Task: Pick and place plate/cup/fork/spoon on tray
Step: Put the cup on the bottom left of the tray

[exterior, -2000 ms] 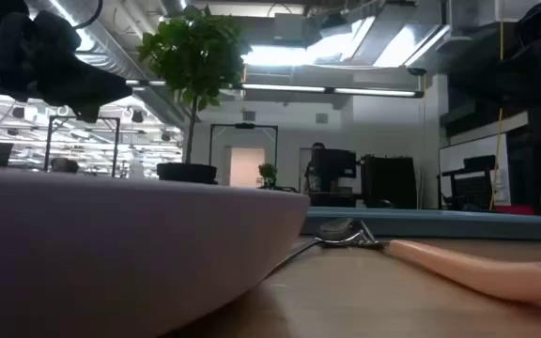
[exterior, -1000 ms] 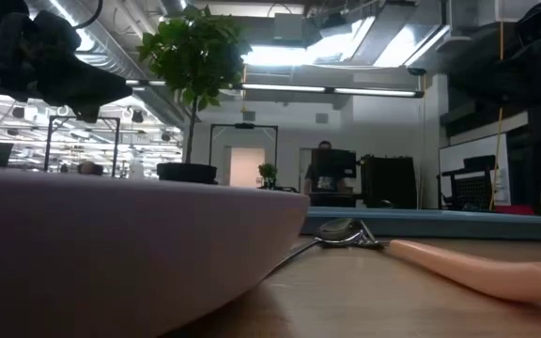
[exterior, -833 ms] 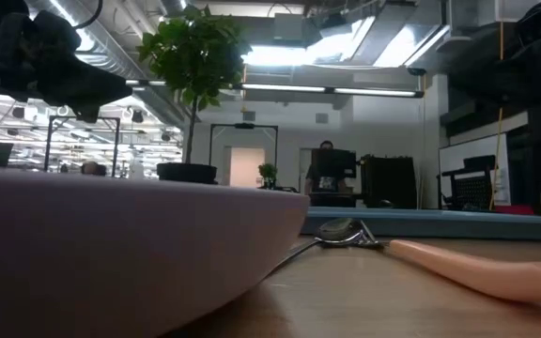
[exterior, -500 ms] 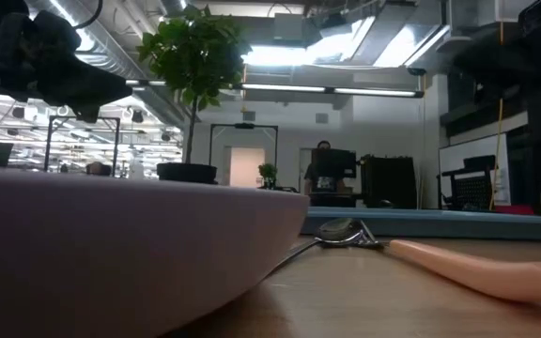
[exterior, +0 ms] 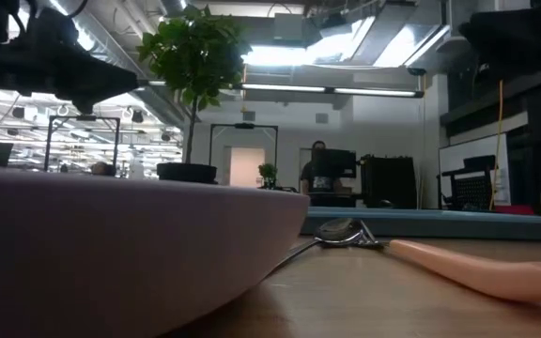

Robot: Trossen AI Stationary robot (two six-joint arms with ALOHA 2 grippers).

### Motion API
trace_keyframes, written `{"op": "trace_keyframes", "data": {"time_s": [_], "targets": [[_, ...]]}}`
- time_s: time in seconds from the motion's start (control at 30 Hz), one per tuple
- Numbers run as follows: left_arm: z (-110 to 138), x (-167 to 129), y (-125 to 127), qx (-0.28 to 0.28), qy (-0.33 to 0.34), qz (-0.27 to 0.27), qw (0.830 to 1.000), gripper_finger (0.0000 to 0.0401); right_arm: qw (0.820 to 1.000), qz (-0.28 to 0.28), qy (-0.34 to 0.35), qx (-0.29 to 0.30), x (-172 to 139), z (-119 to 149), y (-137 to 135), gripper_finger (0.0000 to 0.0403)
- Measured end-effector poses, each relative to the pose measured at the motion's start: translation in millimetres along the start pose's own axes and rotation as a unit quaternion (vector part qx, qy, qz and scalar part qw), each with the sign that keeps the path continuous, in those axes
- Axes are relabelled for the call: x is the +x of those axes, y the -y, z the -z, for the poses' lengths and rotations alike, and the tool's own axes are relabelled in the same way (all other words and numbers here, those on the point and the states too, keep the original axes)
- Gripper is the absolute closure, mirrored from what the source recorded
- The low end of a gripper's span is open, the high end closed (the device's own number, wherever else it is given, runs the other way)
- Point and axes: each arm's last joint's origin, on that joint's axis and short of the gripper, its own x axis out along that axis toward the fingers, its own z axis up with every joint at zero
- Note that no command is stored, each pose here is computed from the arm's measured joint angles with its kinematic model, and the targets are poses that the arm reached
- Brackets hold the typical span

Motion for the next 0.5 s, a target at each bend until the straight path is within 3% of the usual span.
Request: {"op": "trace_keyframes", "data": {"time_s": [0.1,0.2,0.33,0.4,0.43,0.5], "targets": [[-2,0,-5,-0.051,0.019,-0.081,0.995,0.0303,0.994,0.081,0.054,0.055,-1,-11,5,0.0313],[-8,-3,-11,-0.096,0.071,-0.187,0.975,0.0303,0.975,0.161,0.12,0.092,-5,-24,11,0.0313],[-18,-8,-16,-0.092,0.124,-0.307,0.939,0.0303,0.963,0.232,0.134,0.02,-8,-31,15,0.0313],[-23,-8,-15,-0.082,0.139,-0.288,0.944,0.0303,0.963,0.238,0.122,-0.015,-8,-30,15,0.0313],[-26,-7,-13,-0.066,0.144,-0.238,0.958,0.0303,0.966,0.228,0.115,-0.03,-7,-29,15,0.0313],[-31,-5,-2,-0.024,0.157,-0.058,0.986,0.0303,0.977,0.176,0.104,-0.053,-5,-25,11,0.0313]]}}
